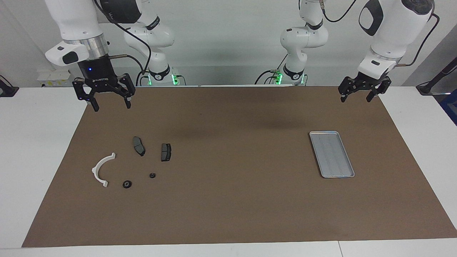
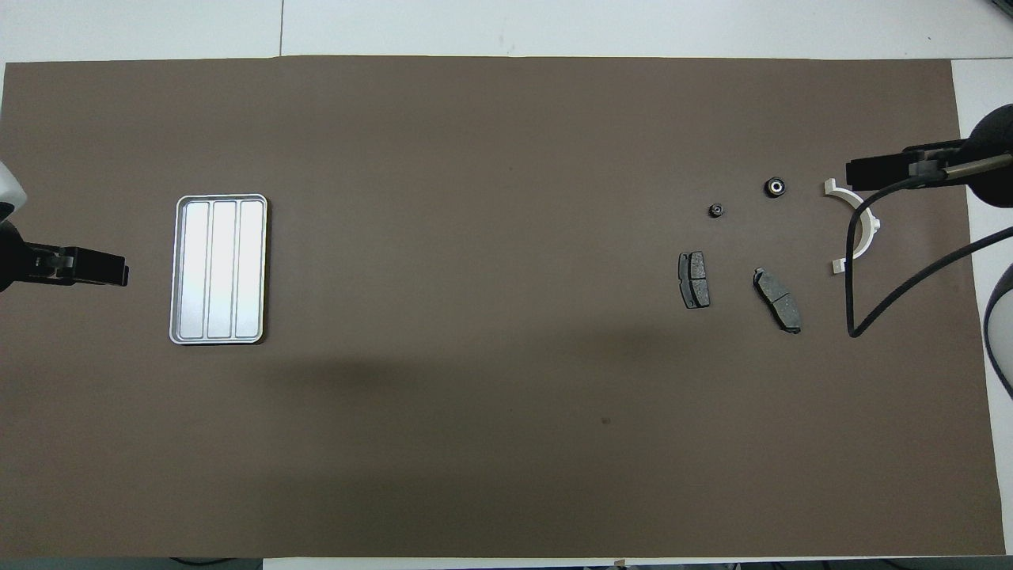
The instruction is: Pick bearing gear from pile to tray
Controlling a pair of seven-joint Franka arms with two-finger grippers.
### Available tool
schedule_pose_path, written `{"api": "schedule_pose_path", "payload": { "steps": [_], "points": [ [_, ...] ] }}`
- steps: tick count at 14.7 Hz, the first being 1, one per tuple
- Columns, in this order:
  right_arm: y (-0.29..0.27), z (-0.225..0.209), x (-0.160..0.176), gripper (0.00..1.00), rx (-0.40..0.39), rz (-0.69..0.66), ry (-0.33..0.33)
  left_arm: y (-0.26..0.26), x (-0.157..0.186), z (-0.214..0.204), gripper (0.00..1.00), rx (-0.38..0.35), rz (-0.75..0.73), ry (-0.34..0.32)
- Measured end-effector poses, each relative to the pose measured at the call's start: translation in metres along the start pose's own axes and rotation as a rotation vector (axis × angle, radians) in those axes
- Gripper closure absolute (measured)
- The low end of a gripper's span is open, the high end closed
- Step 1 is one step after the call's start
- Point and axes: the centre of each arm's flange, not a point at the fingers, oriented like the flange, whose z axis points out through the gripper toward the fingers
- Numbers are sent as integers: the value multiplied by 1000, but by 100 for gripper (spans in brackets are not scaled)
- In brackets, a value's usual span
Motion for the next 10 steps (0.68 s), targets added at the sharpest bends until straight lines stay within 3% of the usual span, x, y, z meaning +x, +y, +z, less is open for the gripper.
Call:
{"api": "schedule_pose_path", "payload": {
  "steps": [5,10],
  "points": [
    [-7,1,0,0,4,-12,-6,0,0,0,0,0,0,0],
    [-11,9,-6,0,8,-17,-57,0,0,0,0,0,0,0]
  ]
}}
